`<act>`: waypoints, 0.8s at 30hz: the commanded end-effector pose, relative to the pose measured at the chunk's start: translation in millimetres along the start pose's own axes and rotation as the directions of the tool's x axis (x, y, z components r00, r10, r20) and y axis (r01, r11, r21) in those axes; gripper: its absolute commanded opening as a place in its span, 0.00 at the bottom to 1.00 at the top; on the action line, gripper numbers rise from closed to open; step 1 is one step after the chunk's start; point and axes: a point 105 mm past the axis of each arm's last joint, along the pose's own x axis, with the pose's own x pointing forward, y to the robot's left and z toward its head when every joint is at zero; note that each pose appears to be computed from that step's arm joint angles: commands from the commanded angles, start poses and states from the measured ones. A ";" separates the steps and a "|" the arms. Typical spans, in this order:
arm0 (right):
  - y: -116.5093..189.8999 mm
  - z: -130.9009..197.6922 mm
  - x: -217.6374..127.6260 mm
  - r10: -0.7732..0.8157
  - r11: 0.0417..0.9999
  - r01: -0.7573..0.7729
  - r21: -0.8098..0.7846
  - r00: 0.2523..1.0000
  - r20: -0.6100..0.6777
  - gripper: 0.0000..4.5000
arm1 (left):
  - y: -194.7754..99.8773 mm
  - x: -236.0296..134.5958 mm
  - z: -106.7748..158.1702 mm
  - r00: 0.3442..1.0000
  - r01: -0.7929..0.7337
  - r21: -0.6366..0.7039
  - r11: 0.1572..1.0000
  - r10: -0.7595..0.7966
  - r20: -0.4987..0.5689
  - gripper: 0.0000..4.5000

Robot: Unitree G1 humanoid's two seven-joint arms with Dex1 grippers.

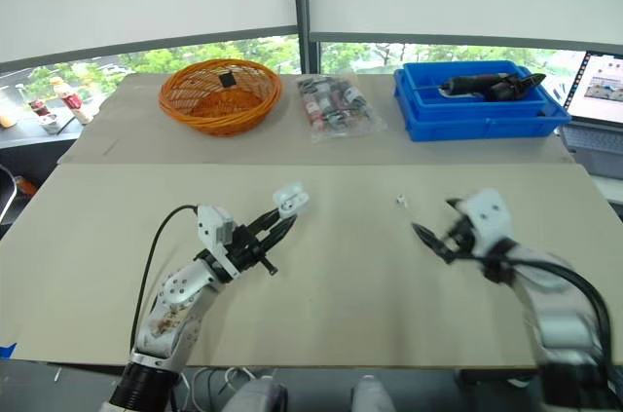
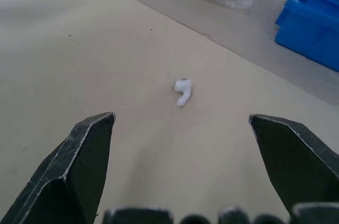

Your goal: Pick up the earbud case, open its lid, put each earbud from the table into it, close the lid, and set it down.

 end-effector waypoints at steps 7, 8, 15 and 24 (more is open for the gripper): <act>-23.8 -3.8 53.2 -0.056 0.995 0.060 0.078 0.997 -0.057 1.00 | -1.4 1.3 10.5 0.999 -0.007 0.032 0.999 0.006 0.041 0.11; -25.4 -5.8 56.2 -0.062 0.995 0.068 0.079 0.996 -0.065 1.00 | -1.5 1.2 10.3 0.999 -0.008 0.031 0.999 0.007 0.041 0.11; -12.9 -27.9 69.3 -0.033 0.991 0.047 0.125 0.993 -0.111 1.00 | -3.5 1.5 8.3 0.999 -0.005 0.026 1.000 0.004 0.036 0.11; -0.6 -34.2 75.3 -0.017 0.988 0.034 0.149 0.993 -0.115 0.35 | -4.1 1.3 6.2 1.000 0.008 0.025 1.000 -0.009 0.027 0.11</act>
